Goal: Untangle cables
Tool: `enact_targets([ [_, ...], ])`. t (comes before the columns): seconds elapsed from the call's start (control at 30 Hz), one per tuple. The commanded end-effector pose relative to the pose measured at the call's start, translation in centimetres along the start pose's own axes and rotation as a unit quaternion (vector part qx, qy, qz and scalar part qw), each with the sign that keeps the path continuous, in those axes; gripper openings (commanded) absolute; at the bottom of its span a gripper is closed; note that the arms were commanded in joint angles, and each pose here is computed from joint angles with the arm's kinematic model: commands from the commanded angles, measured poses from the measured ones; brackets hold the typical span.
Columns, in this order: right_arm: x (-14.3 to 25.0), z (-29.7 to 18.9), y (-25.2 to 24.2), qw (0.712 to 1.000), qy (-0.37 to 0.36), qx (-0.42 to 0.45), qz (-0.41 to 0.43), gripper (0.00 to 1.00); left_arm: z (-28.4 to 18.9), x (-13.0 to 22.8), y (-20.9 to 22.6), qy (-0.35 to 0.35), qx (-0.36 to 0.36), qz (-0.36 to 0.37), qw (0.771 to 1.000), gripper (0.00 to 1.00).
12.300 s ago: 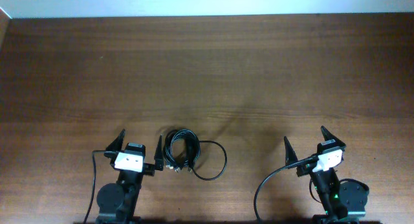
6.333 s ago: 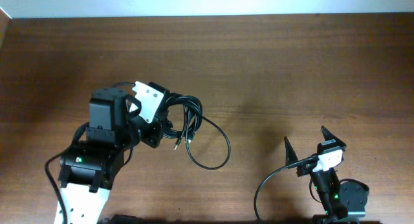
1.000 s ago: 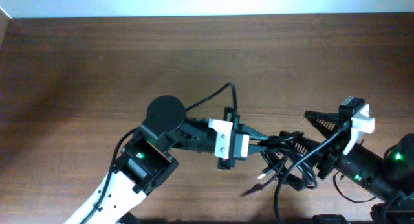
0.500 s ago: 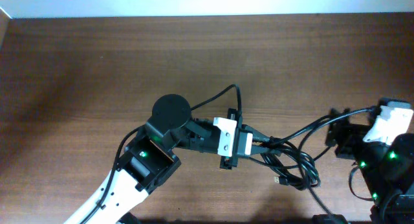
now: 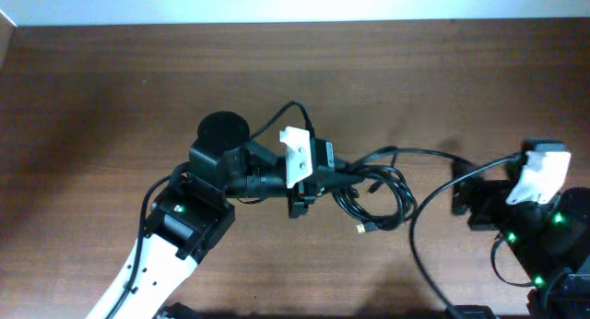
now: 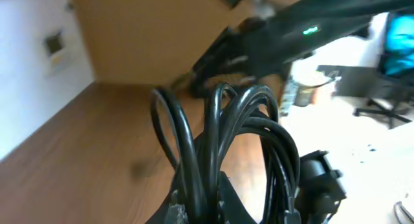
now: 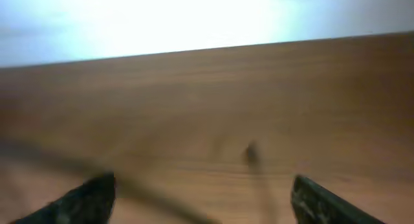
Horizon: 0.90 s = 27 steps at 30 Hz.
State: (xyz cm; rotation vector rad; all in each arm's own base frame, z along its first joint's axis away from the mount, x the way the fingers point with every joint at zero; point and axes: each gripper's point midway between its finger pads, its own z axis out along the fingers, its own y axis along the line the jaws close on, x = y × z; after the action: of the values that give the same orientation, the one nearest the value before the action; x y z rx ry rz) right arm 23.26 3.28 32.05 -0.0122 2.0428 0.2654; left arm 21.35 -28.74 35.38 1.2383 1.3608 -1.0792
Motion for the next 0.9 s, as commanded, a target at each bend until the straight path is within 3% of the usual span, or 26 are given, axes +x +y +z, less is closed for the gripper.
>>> enact_targets([
  [0.0, 0.4, -0.5, 4.4, 0.991, 0.01, -0.131, -0.024, 0.91, -0.7, 0.0, 1.9, 0.014, -0.069, -0.006, 0.997, 0.0],
  [0.47, 0.1, -2.5, 9.0, 0.961, 0.004, -0.274, -0.033, 0.9, -0.7, -0.2, 2.0, 0.012, -0.071, -0.004, 0.997, 0.0],
  [0.6, -0.8, -2.4, 8.8, 0.963, -0.018, -0.264, -0.043, 0.86, -0.6, -0.4, 0.9, 0.006, -0.039, -0.003, 0.999, 0.0],
  [0.67, -1.3, -1.5, 7.0, 0.977, -0.027, -0.206, -0.04, 0.79, -0.5, -0.4, 0.6, 0.005, -0.031, 0.002, 1.0, 0.0],
  [0.77, -1.6, -0.9, 5.5, 0.986, -0.031, -0.159, -0.037, 0.78, -0.7, -0.8, -0.9, -0.007, 0.018, 0.027, 0.999, 0.0],
  [0.87, -1.5, -1.1, 6.1, 0.983, -0.029, -0.178, -0.037, 0.78, -1.3, -1.9, -1.8, -0.031, 0.055, 0.048, 0.997, 0.0],
])
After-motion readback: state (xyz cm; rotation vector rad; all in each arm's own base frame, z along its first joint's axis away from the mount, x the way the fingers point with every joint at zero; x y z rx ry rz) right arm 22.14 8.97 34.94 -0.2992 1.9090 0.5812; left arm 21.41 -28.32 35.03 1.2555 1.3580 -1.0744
